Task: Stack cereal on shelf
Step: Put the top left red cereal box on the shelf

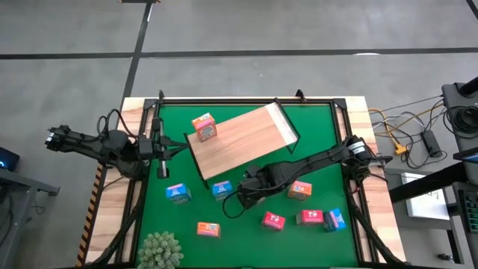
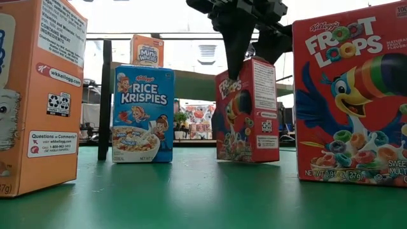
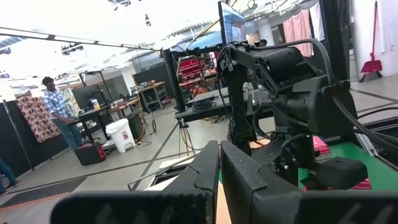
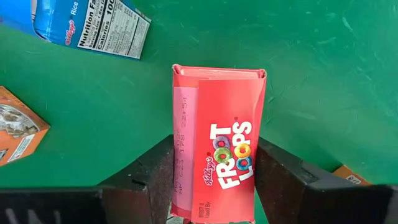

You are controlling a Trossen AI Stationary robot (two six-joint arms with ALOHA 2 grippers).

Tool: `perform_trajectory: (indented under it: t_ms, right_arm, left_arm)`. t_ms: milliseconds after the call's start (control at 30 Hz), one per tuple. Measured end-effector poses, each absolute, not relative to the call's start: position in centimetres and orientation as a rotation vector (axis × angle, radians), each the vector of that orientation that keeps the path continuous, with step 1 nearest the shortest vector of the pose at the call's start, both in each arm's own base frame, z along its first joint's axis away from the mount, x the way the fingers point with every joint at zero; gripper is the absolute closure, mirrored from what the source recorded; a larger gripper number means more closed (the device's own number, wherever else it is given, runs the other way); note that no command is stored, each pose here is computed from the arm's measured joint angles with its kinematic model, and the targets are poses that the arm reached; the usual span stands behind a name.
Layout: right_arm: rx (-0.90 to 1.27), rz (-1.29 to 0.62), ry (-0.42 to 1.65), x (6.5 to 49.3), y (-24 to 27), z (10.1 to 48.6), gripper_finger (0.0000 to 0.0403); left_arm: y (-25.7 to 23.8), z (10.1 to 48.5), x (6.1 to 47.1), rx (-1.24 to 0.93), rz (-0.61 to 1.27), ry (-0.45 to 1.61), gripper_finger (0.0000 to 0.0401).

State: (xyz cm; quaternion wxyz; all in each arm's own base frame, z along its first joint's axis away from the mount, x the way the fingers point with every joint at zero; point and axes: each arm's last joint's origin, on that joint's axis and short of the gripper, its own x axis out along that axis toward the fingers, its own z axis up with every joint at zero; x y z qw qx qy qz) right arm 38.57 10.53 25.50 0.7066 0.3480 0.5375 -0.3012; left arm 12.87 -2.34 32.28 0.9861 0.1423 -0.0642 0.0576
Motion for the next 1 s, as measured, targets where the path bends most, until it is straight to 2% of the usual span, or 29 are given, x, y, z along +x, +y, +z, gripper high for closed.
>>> perform_trajectory:
  t_ms: [200,367,767,1000]
  right_arm:
    - [0.718,-0.629,1.201,38.5,10.5,25.8,0.0225]
    - [0.711,-0.561,1.190,37.7,10.3,27.5,0.0225]
    - [0.697,-0.321,1.051,32.6,9.2,35.8,0.0225]
    - [0.579,-0.374,0.827,30.0,6.6,39.7,0.0225]
  left_arm:
    - [-2.3,32.3,12.9,0.286,0.116,-0.129,0.0401]
    - [-2.3,32.3,12.9,0.285,0.116,-0.130,0.0401]
    - [-2.3,32.3,12.9,0.284,0.116,-0.132,0.0401]
    - [-2.3,32.3,12.9,0.285,0.116,-0.132,0.0401]
